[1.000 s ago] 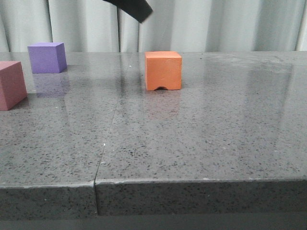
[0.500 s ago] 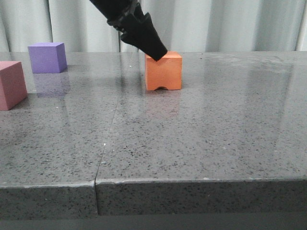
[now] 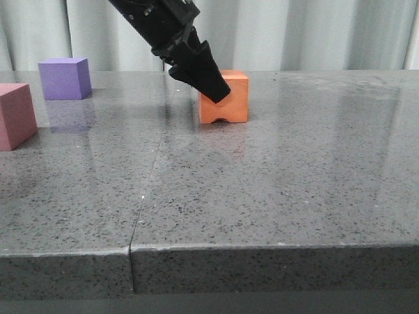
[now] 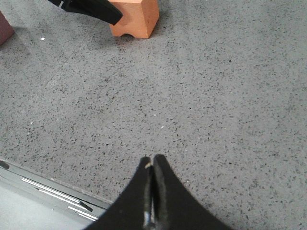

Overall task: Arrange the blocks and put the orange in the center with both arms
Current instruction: 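Reach the left gripper over the orange block and grasp it, then lift the orange block and carry it toward the purple cube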

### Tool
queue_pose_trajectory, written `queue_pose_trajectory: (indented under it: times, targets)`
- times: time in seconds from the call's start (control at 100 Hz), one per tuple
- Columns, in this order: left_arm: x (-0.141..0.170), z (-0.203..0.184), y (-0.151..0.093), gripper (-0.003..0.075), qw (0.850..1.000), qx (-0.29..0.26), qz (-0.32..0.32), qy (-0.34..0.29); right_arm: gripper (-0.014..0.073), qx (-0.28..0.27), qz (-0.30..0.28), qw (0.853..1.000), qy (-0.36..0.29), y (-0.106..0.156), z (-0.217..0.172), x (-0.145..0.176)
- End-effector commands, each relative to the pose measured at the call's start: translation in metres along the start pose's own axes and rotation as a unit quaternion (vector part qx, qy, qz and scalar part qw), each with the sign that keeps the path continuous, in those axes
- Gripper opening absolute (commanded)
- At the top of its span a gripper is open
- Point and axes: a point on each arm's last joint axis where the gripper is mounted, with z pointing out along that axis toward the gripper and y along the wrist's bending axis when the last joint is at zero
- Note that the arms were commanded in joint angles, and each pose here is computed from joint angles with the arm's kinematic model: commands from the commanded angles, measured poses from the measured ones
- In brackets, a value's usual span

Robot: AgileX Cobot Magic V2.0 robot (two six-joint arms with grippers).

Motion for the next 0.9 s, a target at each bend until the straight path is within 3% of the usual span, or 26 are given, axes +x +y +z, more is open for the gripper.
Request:
queue_pose_trajectory:
  times: [0.0, 0.22, 0.29, 0.54, 0.73, 0.89]
  targets:
    - [-0.029, -0.028, -0.006, 0.0599, 0.998, -0.023, 0.014, -0.049, -0.0069, -0.001, -0.007, 0.999, -0.048, 0.001, -0.004, -0.014]
    - [-0.029, -0.028, -0.006, 0.0366, 0.998, -0.023, 0.014, -0.049, -0.0069, -0.001, -0.007, 0.999, -0.048, 0.001, -0.004, -0.014]
    - [-0.029, -0.028, -0.006, 0.0326, 0.998, -0.023, 0.014, -0.05, -0.0069, -0.001, -0.007, 0.999, -0.048, 0.001, -0.004, -0.014]
    - [-0.035, -0.044, -0.005, 0.0325, 0.997, -0.051, -0.001, -0.057, -0.0069, -0.001, -0.007, 0.999, -0.048, 0.001, -0.004, -0.014]
    - [-0.043, -0.091, -0.002, 0.0325, 0.989, -0.112, -0.05, -0.08, -0.0069, -0.001, -0.007, 0.999, -0.048, 0.001, -0.004, -0.014]
    - [-0.046, -0.139, -0.005, 0.0325, 0.974, -0.185, -0.109, -0.078, -0.0069, -0.001, -0.007, 0.999, -0.048, 0.001, -0.004, -0.014]
